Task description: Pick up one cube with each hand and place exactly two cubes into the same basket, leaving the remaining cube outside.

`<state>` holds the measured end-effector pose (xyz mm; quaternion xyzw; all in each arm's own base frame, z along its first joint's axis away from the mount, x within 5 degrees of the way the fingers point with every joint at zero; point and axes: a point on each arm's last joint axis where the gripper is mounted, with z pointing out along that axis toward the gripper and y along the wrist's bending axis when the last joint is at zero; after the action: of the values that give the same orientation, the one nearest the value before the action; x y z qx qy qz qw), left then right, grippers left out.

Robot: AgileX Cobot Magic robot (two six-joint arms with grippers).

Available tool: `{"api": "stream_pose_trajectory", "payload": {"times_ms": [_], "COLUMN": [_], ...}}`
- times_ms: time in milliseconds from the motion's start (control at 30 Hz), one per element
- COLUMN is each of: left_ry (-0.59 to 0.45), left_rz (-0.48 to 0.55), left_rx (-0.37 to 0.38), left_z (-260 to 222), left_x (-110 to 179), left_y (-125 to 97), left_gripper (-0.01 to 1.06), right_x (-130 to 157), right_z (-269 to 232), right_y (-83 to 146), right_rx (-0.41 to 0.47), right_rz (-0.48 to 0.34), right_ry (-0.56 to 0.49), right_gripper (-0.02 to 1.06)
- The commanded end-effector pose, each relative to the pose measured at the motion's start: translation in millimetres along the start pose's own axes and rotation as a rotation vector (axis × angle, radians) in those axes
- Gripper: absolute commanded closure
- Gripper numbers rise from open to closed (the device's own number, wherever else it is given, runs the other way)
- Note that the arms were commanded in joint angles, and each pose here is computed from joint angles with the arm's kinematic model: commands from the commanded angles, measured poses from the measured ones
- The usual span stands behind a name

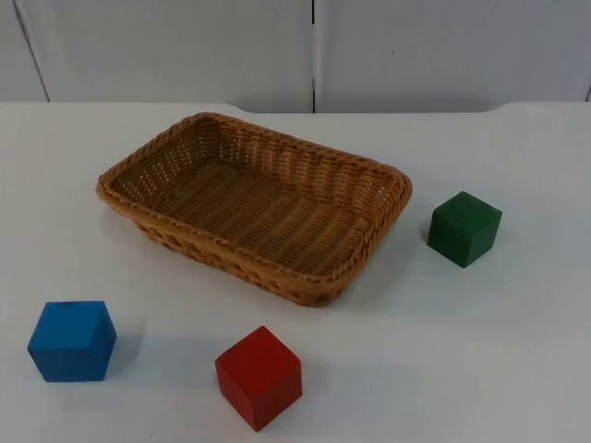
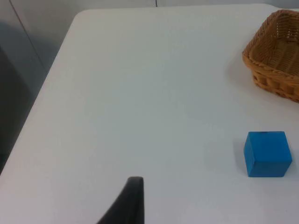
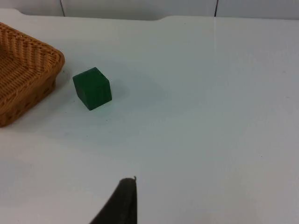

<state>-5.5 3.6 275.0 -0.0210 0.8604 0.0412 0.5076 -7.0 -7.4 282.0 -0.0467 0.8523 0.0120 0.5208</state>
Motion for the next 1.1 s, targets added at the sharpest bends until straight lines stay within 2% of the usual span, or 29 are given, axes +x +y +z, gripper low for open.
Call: {"api": "stream_pose_trajectory", "payload": {"times_ms": [0, 67, 667, 1067], "left_ry": [-0.008, -0.008, -0.009, 0.019], "left_rz": [-0.008, -0.008, -0.018, -0.033], "left_rx": [0.003, 0.003, 0.022, 0.051], "left_z": [1, 1, 1, 1], "left_x": [0, 0, 0, -25], "left_y": [-1, -1, -2, -4], "left_gripper": [0.00, 0.00, 0.00, 0.00], "right_x": [1, 1, 0, -30], "right_z": [1, 1, 0, 20], "right_y": [1, 1, 2, 7], "right_rx": [0.002, 0.002, -0.015, -0.051], "right_rz": [-0.022, -0.046, -0.036, -0.026], "right_ry": [-0.005, -0.007, -0.012, 0.078], "right_gripper": [-0.01, -0.01, -0.01, -0.01]}}
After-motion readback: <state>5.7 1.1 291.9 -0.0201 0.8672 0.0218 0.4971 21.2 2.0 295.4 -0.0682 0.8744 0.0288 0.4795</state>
